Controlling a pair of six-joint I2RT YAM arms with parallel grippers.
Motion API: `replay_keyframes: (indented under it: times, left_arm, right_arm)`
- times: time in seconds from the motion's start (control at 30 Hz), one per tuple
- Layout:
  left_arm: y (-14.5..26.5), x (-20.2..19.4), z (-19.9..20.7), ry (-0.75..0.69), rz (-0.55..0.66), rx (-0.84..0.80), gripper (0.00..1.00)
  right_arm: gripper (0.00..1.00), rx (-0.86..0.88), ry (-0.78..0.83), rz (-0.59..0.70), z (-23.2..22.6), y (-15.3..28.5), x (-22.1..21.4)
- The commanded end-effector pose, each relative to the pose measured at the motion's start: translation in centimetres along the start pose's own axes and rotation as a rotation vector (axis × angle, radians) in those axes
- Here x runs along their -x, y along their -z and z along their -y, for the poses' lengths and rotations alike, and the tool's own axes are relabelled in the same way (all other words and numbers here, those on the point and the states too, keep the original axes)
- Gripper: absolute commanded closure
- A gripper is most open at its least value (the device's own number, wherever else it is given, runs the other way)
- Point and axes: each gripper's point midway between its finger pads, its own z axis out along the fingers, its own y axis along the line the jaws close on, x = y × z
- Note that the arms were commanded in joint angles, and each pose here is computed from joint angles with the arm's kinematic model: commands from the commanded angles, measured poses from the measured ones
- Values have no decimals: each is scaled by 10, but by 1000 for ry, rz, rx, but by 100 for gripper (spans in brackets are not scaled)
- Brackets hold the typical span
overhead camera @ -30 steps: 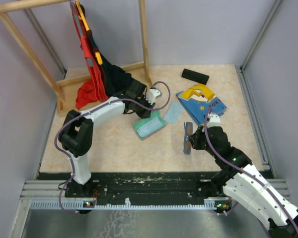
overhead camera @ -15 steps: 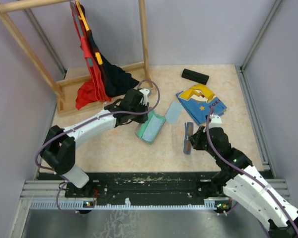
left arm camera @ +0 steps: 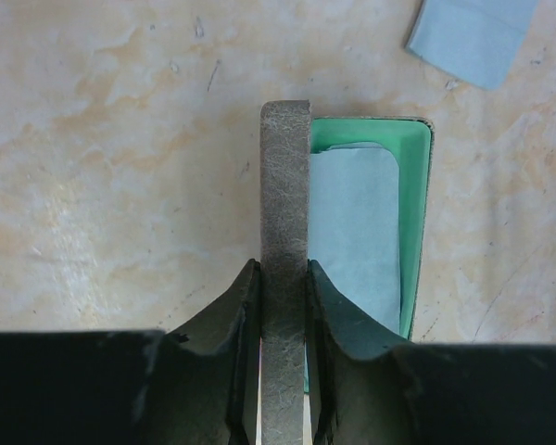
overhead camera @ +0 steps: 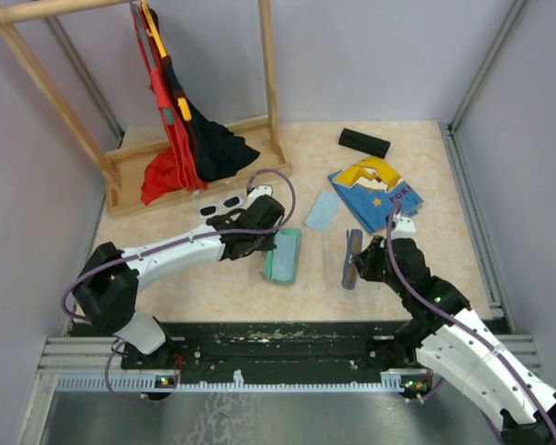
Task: Organize the sunglasses
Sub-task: Adjust the sunglasses case at the center of the board.
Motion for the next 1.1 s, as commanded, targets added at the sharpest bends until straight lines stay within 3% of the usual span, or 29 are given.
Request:
replay_keyframes:
  times: [0.0,0.27,0.6,1.07]
  left_arm:
    - [6,2,-9,108,67,69,83]
    - [-1,-11,-10,106,50,73,72]
    - [-2,-14,-7,92,43,45,48]
    - [20,-8,15,62,105,-229,40]
  right_arm:
    - [100,17,-27,41,-7,-1,12]
    - [100,75,-29,20,-18,-4,9]
    - [100,127,-41,10,-28,-5,7]
    - [100,320,-149,-24,-77,-27,11]
